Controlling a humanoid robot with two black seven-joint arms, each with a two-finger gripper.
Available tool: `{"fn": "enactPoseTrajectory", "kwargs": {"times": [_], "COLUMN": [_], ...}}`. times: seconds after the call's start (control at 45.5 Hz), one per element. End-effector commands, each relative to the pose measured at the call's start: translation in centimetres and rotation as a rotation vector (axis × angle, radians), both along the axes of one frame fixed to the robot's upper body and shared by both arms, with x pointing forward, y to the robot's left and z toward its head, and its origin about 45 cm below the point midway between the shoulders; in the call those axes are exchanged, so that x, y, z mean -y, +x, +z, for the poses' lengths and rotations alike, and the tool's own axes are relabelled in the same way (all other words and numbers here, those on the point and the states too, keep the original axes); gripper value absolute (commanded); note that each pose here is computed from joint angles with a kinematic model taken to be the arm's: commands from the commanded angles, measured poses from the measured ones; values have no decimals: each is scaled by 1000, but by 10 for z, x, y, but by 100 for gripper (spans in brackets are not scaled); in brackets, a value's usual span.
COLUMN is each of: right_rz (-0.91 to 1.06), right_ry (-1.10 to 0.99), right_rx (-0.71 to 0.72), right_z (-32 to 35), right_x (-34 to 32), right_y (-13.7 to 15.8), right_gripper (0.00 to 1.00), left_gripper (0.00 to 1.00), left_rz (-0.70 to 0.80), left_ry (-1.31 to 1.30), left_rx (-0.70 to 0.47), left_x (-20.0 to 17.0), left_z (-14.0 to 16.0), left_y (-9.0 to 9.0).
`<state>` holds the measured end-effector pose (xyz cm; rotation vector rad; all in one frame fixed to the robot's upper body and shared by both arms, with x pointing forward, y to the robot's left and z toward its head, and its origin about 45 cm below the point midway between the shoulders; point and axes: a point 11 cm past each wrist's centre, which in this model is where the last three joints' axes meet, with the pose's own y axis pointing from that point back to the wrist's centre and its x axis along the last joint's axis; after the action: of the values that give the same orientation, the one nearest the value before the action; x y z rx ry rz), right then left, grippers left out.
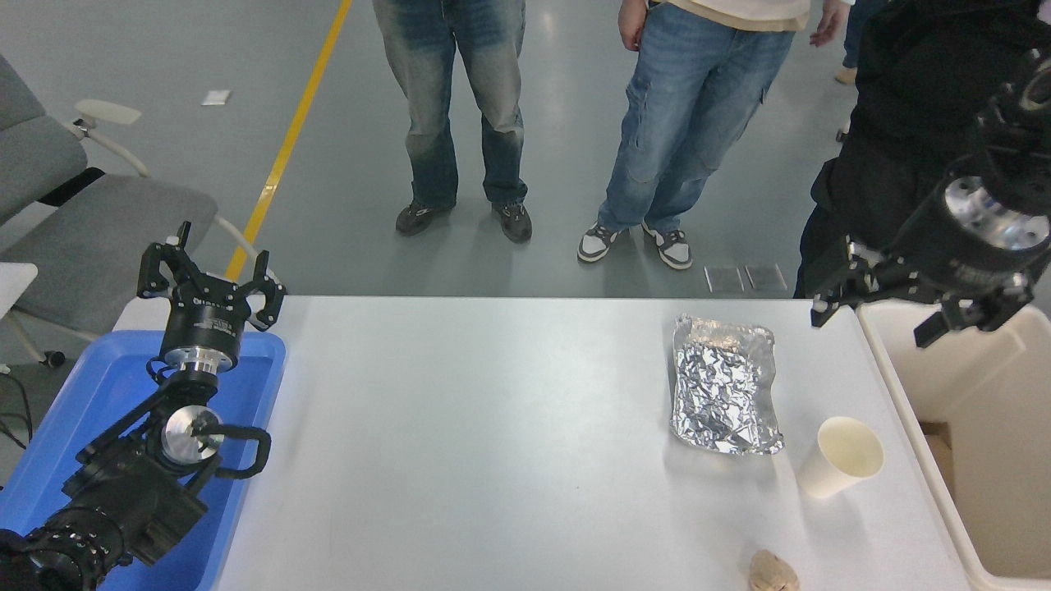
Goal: Pick up paper cup place in dustbin
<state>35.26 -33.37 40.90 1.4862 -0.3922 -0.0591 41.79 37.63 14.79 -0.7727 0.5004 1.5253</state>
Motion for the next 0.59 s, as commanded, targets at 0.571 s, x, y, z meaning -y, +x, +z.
{"fn": "enactPoseTrajectory", "kwargs": {"times": [0.571], "right_rz": [-120], "right_ry": [-117], "right_rx": [-215], "right_z": [-94], "right_x": [73], "right_y": [-16], "right_gripper": [100], "left_gripper": [99], "left_rz": [-2], "left_ry": [-1], "left_rx": [0], "left_x": [1], "left_z": [0], "left_y": [0]}}
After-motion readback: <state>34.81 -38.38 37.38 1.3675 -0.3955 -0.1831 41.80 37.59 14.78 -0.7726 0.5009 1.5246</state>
